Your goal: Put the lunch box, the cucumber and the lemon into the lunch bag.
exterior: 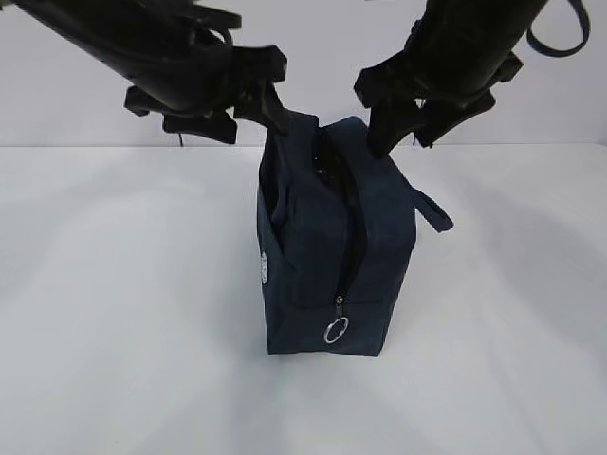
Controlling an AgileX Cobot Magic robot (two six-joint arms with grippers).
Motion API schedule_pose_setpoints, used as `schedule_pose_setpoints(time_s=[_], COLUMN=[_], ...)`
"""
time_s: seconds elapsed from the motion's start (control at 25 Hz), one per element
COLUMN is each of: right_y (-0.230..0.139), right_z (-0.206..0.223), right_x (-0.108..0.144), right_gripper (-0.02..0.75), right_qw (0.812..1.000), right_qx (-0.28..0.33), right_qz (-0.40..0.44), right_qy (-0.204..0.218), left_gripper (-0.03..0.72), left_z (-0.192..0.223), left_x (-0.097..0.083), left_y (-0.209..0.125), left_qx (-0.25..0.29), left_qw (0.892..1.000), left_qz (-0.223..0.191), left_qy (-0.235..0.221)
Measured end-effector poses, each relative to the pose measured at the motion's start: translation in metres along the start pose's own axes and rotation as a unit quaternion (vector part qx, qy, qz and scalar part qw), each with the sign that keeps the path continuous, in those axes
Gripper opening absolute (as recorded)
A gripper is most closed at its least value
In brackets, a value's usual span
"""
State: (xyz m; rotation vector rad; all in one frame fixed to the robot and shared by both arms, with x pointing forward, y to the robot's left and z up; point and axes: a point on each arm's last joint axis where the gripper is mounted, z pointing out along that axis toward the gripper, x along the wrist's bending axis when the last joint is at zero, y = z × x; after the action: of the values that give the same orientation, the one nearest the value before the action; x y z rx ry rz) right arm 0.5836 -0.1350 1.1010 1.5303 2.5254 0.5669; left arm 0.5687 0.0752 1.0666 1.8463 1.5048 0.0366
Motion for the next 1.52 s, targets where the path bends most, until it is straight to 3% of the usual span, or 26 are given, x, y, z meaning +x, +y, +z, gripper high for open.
schedule_pose_setpoints(time_s=[0.16,0.56,1.0,1.32,1.52], right_y=[-0.007,-0.025,-0.111,-0.166,-0.199], right_z=[-0.025,-0.073,-0.096,-0.108,-0.11], right_x=[0.003,0.007,0.013,0.019,0.024], right_gripper=[0.464,0.465,0.465,0.465,0.465], right_qw=[1.0,0.999,0.999,0.997,0.991], right_qx=[-0.006,-0.046,-0.042,-0.077,-0.131], right_qz=[-0.004,-0.011,-0.009,-0.005,0.004], right_qy=[-0.001,-0.008,-0.008,0.002,0.021], left_gripper=[0.463,0.459,0.447,0.438,0.438], left_z=[-0.033,-0.085,-0.149,-0.175,-0.195], left_x=[-0.008,-0.009,-0.011,0.006,0.018], left_y=[0.001,-0.015,-0.032,-0.082,-0.121], left_qx=[-0.004,0.061,0.051,0.052,0.011], left_qw=[1.0,0.995,0.992,0.992,0.995], left_qz=[0.019,0.07,0.097,0.096,0.092], left_qy=[-0.003,0.04,0.055,0.057,0.036])
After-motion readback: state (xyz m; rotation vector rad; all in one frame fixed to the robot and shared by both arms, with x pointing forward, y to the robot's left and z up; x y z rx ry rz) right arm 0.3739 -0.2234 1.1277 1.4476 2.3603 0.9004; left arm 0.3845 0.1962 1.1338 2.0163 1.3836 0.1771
